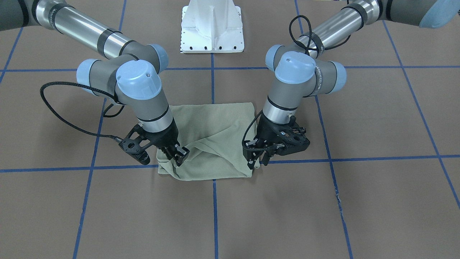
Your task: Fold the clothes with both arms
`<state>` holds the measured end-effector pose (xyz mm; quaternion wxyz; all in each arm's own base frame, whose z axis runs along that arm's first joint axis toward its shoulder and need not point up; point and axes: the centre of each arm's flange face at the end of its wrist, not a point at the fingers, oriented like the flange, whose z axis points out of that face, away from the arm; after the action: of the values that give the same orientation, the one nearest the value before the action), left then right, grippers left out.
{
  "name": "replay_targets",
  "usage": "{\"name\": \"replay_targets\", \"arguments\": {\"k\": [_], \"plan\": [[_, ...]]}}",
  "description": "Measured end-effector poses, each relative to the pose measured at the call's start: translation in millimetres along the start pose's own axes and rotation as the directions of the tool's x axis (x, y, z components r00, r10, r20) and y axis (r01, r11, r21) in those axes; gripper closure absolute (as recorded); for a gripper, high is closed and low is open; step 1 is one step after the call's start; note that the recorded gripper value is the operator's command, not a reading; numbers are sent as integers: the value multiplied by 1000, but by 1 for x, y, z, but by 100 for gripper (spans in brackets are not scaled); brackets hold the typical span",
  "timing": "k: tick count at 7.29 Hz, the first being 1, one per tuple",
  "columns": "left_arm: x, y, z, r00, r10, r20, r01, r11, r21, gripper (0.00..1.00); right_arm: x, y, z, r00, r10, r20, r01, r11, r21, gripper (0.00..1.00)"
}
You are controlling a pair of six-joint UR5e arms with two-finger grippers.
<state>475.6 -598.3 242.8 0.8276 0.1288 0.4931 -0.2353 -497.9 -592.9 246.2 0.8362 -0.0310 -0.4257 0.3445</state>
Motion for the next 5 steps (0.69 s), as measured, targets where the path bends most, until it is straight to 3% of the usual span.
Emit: {"name": "replay_targets", "arguments": {"k": [3, 5], "plan": [[-15, -41, -9, 999, 55, -1, -55, 998, -26, 0, 2, -37, 5, 999, -33, 5, 33, 999, -32, 0], [-40, -58, -21, 989, 149, -7, -149, 987, -56, 0, 2, -37, 0, 996, -92, 9, 92, 993, -70, 0]]}}
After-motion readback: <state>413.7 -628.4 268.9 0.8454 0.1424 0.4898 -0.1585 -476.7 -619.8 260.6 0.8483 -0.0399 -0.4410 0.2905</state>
